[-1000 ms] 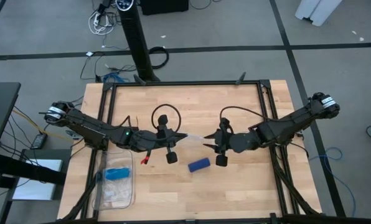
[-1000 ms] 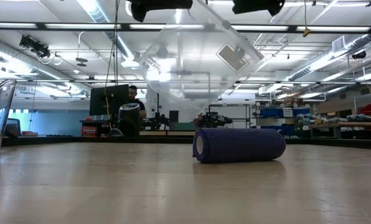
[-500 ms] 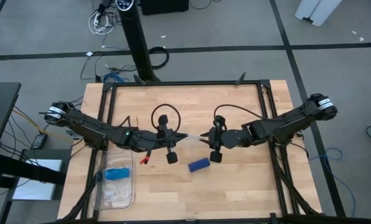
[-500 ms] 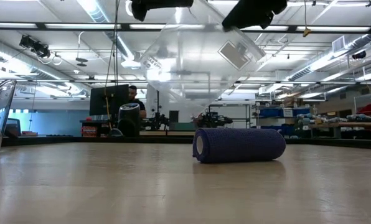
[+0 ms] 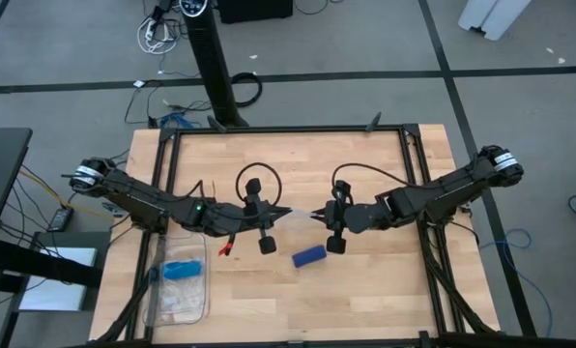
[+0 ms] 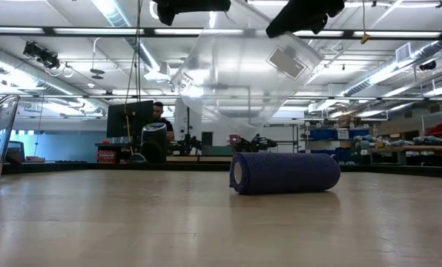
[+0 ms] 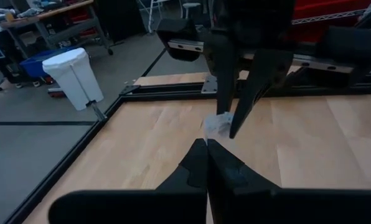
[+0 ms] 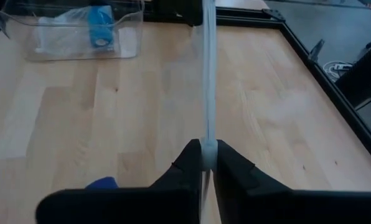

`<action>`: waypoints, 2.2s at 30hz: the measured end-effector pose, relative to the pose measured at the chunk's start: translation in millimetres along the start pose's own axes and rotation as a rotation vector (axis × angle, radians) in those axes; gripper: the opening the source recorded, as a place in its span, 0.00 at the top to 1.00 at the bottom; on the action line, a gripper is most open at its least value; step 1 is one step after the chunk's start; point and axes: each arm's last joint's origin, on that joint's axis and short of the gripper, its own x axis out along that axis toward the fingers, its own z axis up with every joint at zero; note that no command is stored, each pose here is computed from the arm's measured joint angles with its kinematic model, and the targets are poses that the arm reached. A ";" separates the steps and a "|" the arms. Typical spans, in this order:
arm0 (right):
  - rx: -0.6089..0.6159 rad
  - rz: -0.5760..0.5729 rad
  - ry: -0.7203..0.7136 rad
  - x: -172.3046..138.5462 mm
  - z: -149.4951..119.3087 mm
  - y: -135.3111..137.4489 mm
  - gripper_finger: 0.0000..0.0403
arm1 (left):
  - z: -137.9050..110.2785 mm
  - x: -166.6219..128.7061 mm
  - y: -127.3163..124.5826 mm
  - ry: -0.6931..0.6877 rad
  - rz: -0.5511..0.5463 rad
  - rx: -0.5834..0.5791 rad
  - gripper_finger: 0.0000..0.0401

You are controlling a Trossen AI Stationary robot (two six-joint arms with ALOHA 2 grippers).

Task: Roll bandage
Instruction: Open the transparent zip bag

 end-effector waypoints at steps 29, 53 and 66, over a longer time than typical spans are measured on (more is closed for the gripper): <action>0.033 0.012 0.214 -2.6 -22.7 -1.4 0.87 | 12.8 -17.6 11.4 -0.018 0.042 -0.011 1.00; 0.014 -0.025 0.018 -8.8 -1.7 -5.0 0.73 | 9.2 -17.7 8.0 0.008 -0.002 -0.016 1.00; 0.020 -0.010 0.044 -7.5 -3.5 -7.0 0.95 | 10.0 -17.4 7.8 -0.001 -0.004 -0.009 1.00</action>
